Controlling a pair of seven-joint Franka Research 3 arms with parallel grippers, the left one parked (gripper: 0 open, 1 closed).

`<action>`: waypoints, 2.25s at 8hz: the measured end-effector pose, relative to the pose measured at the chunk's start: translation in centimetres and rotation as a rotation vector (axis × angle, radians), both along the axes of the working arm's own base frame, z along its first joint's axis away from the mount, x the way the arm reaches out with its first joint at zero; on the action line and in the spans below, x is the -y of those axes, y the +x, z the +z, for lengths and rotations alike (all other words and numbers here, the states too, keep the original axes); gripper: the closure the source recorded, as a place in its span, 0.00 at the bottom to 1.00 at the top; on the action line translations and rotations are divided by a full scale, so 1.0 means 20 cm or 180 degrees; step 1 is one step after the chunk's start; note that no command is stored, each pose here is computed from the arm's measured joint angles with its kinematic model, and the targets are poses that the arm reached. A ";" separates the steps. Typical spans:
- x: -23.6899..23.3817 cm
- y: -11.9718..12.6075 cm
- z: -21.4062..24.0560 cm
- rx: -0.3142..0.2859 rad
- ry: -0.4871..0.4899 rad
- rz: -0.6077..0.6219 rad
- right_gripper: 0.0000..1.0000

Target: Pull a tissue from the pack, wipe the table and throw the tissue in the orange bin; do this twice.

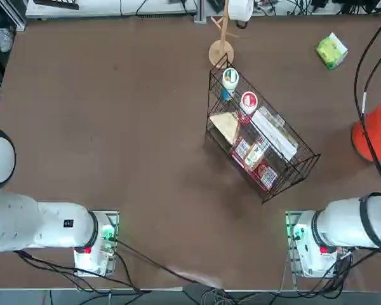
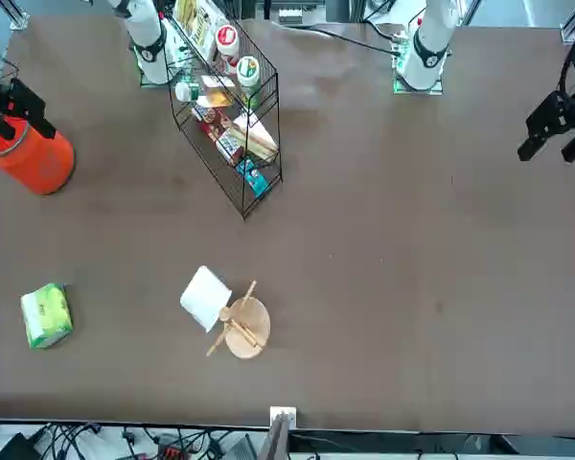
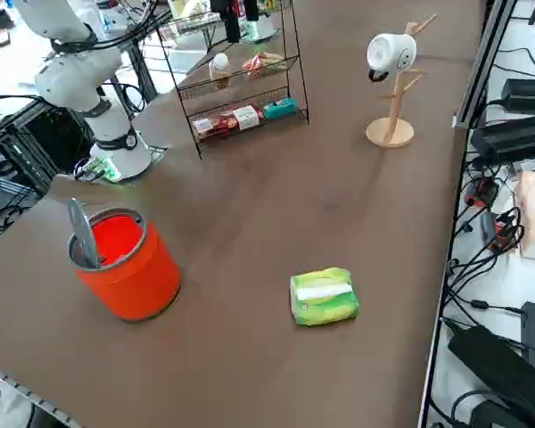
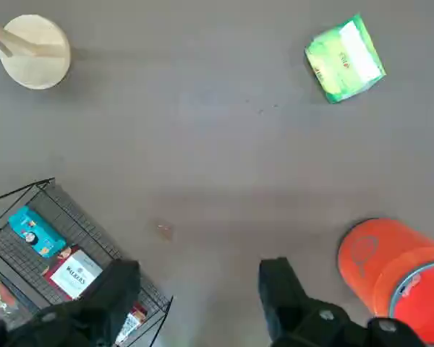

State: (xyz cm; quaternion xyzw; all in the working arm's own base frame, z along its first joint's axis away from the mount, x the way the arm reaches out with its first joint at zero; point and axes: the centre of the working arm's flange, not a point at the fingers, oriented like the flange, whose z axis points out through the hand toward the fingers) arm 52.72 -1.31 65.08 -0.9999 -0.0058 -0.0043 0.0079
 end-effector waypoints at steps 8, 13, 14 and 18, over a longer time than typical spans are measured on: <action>0.02 0.00 -0.01 -0.0008 0.0002 -0.0018 0.00; 0.42 0.34 -0.30 0.0132 -0.0027 -0.0220 0.00; 0.48 0.44 -0.37 0.0152 -0.0042 -0.0137 0.00; 0.79 0.75 -0.80 0.0389 -0.0169 0.0402 0.00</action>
